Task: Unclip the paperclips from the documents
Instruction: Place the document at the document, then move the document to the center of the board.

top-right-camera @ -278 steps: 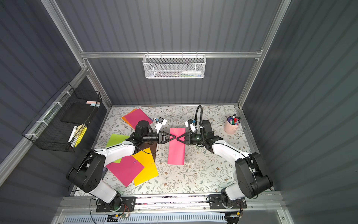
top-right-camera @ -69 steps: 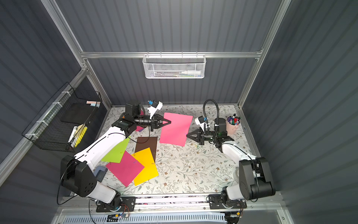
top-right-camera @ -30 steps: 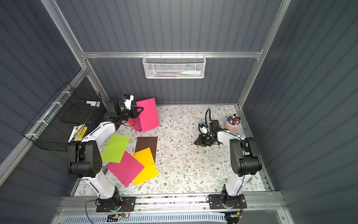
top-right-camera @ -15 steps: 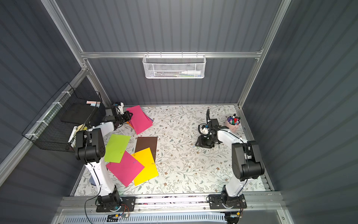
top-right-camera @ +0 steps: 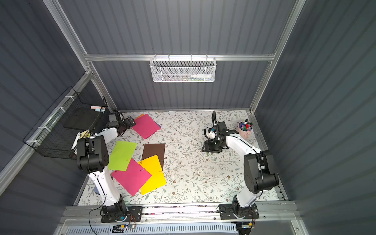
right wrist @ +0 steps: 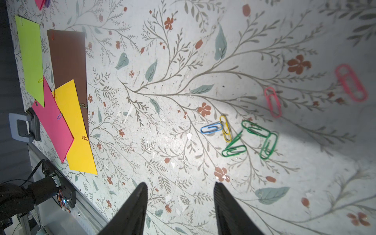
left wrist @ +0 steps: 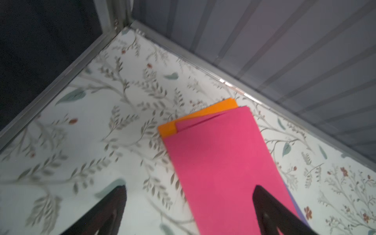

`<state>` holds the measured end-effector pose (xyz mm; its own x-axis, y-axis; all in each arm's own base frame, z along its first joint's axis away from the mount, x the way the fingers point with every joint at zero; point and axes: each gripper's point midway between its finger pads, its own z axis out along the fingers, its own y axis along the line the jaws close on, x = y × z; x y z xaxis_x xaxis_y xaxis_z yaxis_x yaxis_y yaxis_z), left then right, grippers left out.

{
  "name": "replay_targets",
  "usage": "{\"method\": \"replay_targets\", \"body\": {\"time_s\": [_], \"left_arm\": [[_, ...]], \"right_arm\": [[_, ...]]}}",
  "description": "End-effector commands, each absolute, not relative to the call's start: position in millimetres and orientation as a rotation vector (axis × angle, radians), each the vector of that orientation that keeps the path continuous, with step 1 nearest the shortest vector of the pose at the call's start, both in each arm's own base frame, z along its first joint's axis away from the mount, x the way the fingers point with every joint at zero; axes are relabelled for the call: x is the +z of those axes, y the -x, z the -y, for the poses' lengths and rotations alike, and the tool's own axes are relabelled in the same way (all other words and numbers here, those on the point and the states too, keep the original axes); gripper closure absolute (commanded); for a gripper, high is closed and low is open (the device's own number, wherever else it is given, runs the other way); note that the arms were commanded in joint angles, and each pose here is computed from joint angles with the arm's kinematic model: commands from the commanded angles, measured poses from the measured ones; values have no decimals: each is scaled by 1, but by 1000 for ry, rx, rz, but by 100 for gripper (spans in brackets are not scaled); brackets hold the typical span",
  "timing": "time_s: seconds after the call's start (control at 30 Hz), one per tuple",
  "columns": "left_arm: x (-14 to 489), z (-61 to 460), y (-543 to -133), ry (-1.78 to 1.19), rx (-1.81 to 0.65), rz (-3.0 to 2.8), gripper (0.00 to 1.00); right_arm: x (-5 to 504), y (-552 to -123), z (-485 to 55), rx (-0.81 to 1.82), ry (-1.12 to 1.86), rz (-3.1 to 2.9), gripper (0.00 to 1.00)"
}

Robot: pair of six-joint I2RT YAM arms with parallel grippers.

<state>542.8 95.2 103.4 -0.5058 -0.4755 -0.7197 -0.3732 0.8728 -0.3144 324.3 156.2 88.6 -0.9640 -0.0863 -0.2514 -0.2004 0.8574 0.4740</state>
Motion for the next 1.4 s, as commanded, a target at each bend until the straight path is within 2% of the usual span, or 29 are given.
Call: {"method": "replay_targets", "body": {"time_s": [0.0, 0.2, 0.27, 0.43, 0.6, 0.8, 0.93, 1.23, 1.37], "left_arm": [[118, -61, -516, 599, -135, -2195, 2], [101, 39, -472, 431, -319, -2384, 8], [85, 51, -454, 410, -389, -2457, 13], [64, 78, -418, 300, -364, -2606, 21], [64, 123, -384, 226, -320, -2690, 24], [34, 119, -382, 267, -242, -2728, 26], [15, 138, -379, 224, -317, -2778, 29], [10, 225, -376, 115, -721, -2813, 29], [14, 268, -388, 73, -869, -2781, 29]], "right_arm": [[99, -325, -160, 771, 230, -2797, 44], [105, -328, -167, 804, 253, -2770, 44], [108, -330, -169, 813, 263, -2758, 43], [114, -331, -171, 827, 275, -2737, 43], [115, -330, -172, 838, 281, -2729, 43], [120, -331, -176, 867, 289, -2697, 42], [123, -329, -173, 846, 305, -2698, 42], [120, -330, -174, 858, 282, -2687, 41], [119, -333, -177, 883, 268, -2679, 41]]}}
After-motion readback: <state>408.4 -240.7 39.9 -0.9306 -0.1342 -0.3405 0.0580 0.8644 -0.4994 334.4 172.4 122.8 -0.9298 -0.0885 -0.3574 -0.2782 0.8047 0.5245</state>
